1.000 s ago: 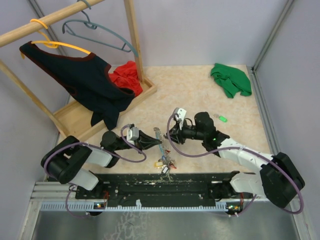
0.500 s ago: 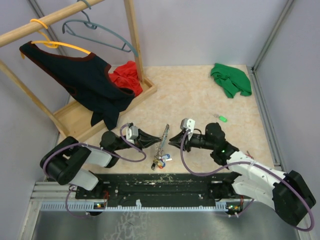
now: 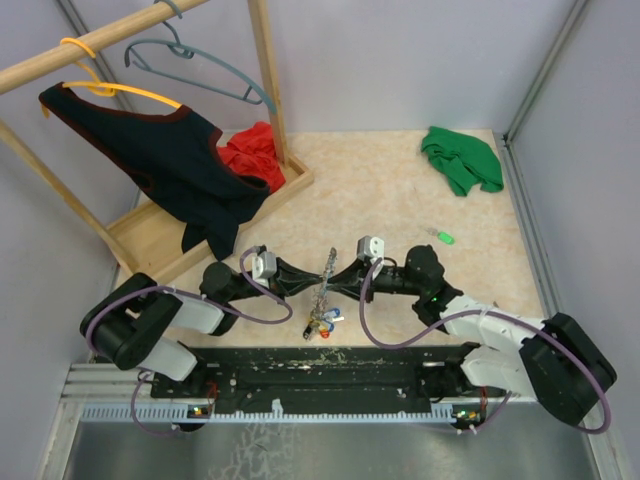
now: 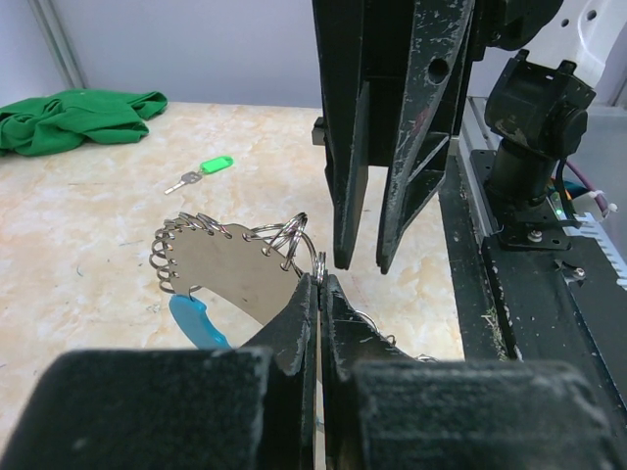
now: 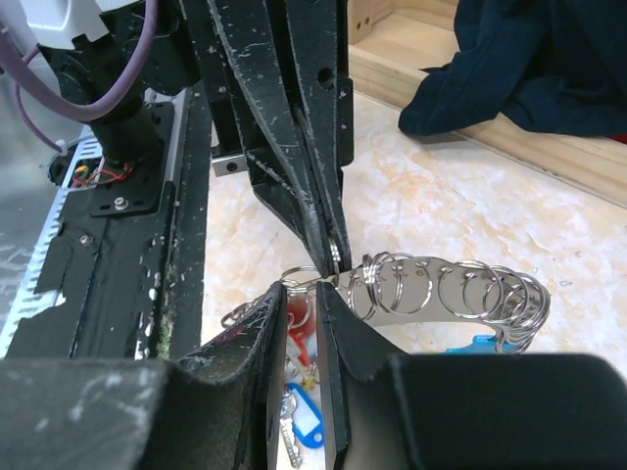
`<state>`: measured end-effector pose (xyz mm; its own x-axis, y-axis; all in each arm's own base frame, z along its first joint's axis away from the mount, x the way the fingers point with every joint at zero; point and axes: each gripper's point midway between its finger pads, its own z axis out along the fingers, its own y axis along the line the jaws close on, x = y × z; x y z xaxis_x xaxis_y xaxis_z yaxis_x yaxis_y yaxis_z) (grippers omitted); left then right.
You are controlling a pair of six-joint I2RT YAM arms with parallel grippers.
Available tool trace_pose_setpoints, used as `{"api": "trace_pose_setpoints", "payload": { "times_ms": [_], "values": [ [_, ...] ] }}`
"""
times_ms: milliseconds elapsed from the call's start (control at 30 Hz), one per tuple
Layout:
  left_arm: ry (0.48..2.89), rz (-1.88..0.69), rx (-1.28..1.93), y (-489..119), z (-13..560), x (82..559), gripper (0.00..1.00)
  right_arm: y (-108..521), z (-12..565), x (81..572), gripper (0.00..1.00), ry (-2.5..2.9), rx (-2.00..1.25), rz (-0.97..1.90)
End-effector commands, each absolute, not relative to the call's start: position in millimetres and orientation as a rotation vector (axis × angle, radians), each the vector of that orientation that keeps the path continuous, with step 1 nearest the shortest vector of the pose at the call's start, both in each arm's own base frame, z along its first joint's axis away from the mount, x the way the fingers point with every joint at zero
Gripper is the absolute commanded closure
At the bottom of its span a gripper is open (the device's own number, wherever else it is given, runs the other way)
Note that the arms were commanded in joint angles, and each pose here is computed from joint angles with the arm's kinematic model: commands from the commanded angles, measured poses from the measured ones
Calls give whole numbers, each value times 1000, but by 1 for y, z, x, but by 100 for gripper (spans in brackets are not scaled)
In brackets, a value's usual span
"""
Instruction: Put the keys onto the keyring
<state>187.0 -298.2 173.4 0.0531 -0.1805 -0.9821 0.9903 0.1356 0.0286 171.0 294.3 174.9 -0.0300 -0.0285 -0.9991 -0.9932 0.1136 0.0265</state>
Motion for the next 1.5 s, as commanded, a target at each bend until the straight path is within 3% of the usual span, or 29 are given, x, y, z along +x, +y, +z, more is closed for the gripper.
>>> {"api": "trace_pose_setpoints", "payload": {
  "times_ms": [0,400,967,1300,1467],
  "values": [
    [914,-1140,990,-296,211,178,100,300,195,177,82,1210,-1096,1113],
    [903,-1143,992,-296,212,176,100,292,184,193,80,1277,-1014,1023],
    [889,-1167,1010,-300,212,172,100,305,192,180,80,1178,-1109,1121],
    [882,-1187,1031,-301,210,167,100,308,197,182,89,1153,-1110,1122],
    [880,-1189,1040,-301,209,165,98,308,199,184,100,1162,-1115,1105]
  ]
}}
